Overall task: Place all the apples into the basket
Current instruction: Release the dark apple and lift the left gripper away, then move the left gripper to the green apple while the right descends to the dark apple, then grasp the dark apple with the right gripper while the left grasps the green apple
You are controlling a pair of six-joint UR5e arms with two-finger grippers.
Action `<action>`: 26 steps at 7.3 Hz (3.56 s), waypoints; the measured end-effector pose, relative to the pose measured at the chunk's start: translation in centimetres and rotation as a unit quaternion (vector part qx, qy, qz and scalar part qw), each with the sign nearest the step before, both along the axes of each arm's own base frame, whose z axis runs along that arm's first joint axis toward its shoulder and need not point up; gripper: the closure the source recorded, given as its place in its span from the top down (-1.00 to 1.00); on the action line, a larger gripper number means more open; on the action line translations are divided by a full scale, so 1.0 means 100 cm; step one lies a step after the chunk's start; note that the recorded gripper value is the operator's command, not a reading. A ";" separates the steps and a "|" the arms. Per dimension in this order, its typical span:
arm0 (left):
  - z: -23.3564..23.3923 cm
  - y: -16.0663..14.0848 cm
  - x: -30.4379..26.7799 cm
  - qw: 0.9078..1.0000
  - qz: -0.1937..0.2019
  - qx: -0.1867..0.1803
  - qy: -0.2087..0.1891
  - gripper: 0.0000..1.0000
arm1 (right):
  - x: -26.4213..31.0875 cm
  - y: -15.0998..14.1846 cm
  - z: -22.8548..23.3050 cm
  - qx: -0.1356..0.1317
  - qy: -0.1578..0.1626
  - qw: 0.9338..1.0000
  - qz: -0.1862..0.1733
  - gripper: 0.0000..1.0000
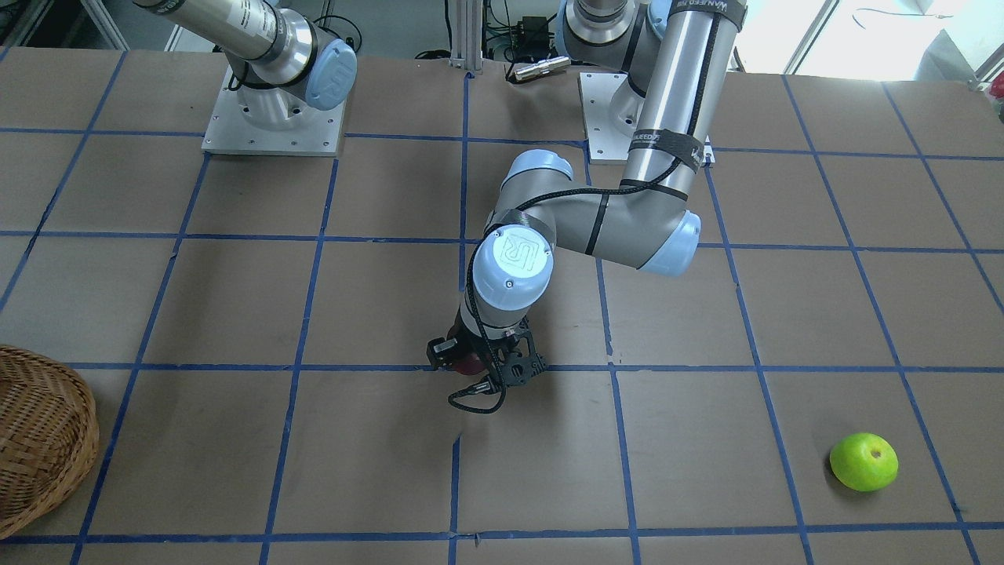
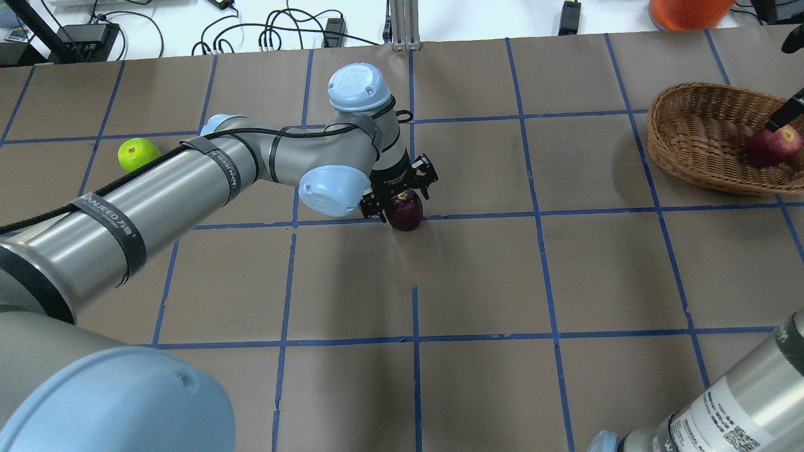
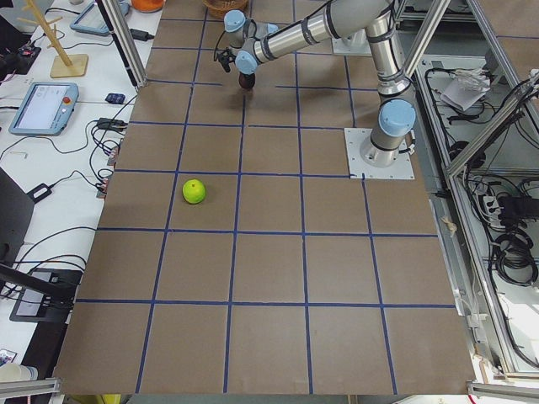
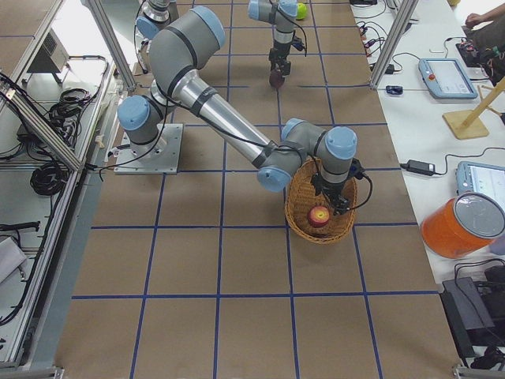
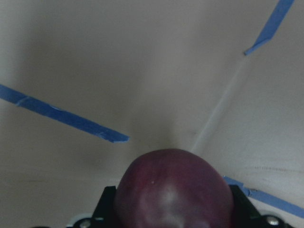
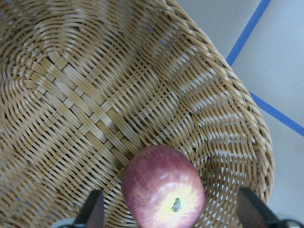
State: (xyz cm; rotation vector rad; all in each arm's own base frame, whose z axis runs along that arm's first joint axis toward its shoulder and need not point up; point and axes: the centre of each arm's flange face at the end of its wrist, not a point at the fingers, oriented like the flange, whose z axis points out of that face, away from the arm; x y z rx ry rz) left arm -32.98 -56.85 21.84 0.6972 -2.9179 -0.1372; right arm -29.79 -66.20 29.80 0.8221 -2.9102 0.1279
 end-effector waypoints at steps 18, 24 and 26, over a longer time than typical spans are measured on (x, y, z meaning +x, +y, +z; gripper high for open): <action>-0.013 -0.167 0.529 0.937 -0.341 -0.009 -0.075 1.00 | 0.686 0.116 -0.095 0.030 -0.068 0.954 -0.290 -0.37; -0.023 -0.163 0.532 0.944 -0.324 0.001 -0.067 -0.19 | 0.586 0.066 -0.003 0.040 -0.060 0.949 -0.307 -1.00; 0.019 -0.151 0.514 0.959 -0.279 0.017 -0.051 -0.17 | 0.413 0.029 0.037 0.053 -0.033 0.959 -0.275 -1.00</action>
